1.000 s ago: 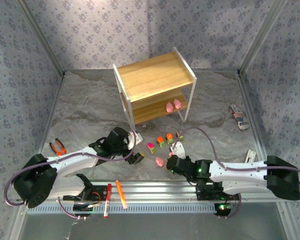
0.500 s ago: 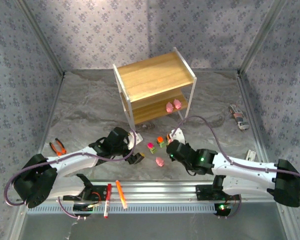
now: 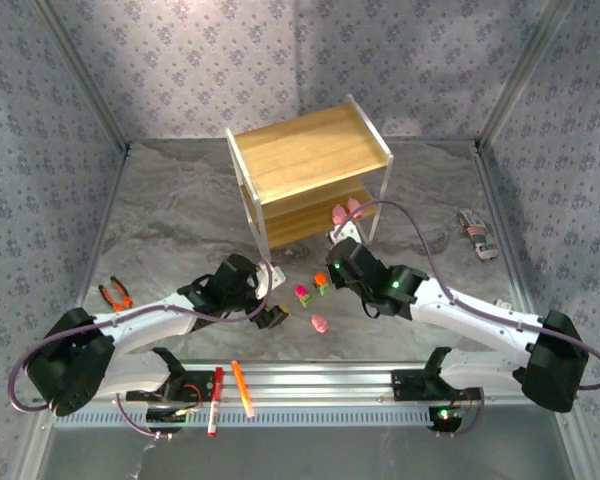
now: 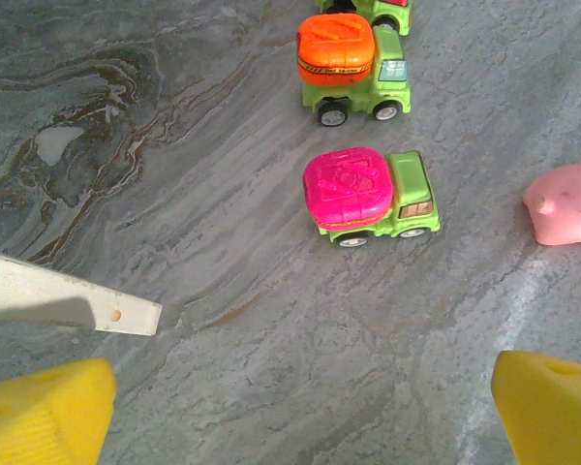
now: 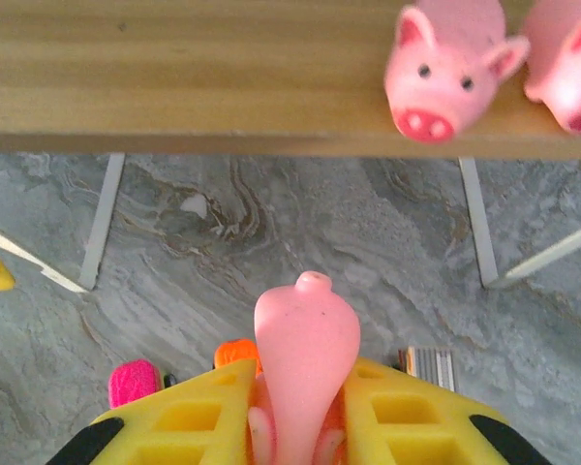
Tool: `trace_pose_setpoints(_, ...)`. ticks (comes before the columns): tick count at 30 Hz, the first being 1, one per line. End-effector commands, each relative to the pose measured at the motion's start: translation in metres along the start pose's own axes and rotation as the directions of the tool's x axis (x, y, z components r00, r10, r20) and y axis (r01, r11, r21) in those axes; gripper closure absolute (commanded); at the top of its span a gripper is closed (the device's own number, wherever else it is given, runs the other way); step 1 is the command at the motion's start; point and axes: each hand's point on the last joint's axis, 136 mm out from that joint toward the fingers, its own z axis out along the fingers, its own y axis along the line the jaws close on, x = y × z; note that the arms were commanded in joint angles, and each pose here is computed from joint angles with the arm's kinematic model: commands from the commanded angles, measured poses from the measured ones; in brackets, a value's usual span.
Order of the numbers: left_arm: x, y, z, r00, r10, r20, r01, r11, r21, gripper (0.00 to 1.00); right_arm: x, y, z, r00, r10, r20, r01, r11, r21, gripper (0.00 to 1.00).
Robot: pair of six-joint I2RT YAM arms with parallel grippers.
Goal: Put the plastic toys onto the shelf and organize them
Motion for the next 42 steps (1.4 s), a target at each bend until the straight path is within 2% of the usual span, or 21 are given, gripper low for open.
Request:
trace_pose_setpoints(1, -0.019, 0.003, -0.003, 0.999, 0.019, 0.05, -0.019, 1.0, -0.004, 0.0, -0.024, 0.007, 0.0, 0.999, -0.023, 0.033, 0.024, 0.999, -0.029, 0.75)
trace_pose_setpoints(21, -0.018, 0.003, -0.003, 0.999, 0.019, 0.05, -0.019, 1.0, -0.003, 0.0, -0.07, 0.006, 0.019, 0.997, -0.006, 0.081, 0.009, 0.999, -0.036, 0.75)
trace_pose_setpoints(42, -0.019, 0.005, -0.003, 0.999, 0.012, 0.052, -0.011, 1.0, -0.011, 0.0, -0.085, -0.003, 0.039, 0.996, -0.013, 0.093, 0.013, 1.0, 0.002, 0.74)
